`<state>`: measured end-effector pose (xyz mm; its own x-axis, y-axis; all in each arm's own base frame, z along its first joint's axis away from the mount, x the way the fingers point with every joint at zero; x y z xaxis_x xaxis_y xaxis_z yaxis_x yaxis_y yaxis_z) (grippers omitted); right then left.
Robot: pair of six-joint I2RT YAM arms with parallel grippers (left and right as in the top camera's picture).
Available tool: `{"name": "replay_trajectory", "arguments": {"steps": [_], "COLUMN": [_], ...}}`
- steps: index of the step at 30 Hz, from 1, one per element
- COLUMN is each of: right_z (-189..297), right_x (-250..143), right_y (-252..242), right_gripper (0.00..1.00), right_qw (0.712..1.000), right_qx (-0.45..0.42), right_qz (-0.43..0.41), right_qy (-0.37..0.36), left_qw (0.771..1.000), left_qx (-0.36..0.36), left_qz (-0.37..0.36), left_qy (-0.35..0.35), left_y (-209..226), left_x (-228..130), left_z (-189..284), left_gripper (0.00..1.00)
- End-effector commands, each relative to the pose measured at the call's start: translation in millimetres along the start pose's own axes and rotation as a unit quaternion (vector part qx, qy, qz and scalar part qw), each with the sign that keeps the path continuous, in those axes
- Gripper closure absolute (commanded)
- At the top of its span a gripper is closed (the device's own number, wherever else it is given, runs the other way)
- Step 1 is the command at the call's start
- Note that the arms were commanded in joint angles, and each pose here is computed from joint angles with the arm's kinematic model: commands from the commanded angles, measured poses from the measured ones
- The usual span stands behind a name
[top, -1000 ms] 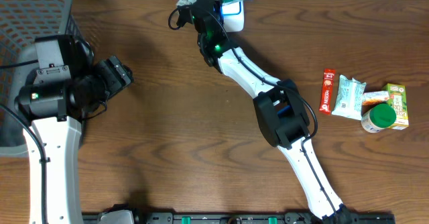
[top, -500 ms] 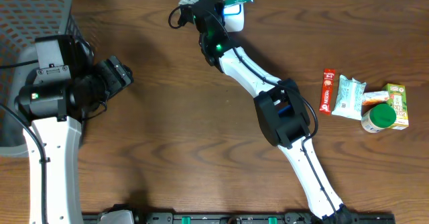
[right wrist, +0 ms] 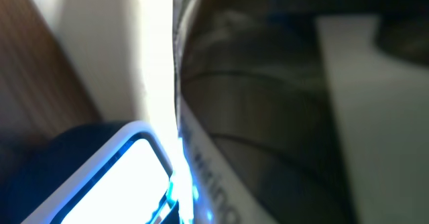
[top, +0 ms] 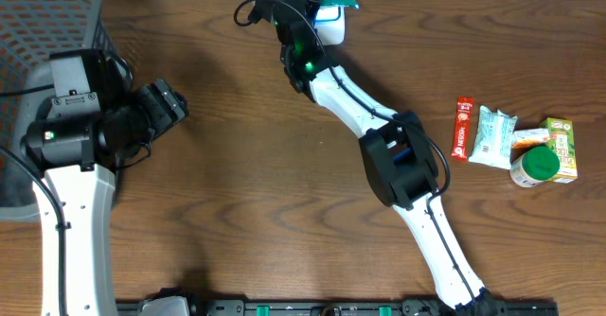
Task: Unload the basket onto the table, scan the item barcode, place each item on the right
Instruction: 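Carry the gloves pack to the right edge beside the scanned items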
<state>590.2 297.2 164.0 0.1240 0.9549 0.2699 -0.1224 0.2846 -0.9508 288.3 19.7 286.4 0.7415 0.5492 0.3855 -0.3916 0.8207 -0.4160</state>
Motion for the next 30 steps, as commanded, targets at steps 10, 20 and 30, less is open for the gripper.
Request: {"name": "replay_trajectory", "arguments": {"steps": [10, 20, 30], "right_z": [100.0, 199.6, 224.2], "right_x": [-12.9, -75.9, -184.7], "right_y": [-180.9, -219.1, -183.7], "right_gripper": [0.99, 0.98, 0.98], "right_qw": [0.947, 0.880, 0.743], "right_qx": [0.044, 0.216, 0.299], "right_qz": [-0.315, -0.402, -0.465], "right_qy": [0.044, 0.133, 0.377], "left_qw": [1.000, 1.000, 1.000], "left_qx": [0.003, 0.003, 0.003], "left_qz": [-0.003, -0.003, -0.003], "left_qy": [-0.003, -0.003, -0.002], "left_y": [0.9, 0.9, 0.9], "left_x": [2.0, 2.0, 1.9], "left_z": [0.2, 0.2, 0.2], "left_gripper": [0.15, 0.15, 0.15]}}
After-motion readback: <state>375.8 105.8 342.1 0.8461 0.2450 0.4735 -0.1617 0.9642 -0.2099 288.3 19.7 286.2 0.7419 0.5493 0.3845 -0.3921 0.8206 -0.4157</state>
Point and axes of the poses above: each gripper's point midway between its finger pads, its own z axis back along the fingers, its own y axis along the line the jaws close on, x = y × z, the point moved 6 cm from there along z, back along the fingers, and after that the axes turned 2 degrees about -z, right-handed, at the moved point
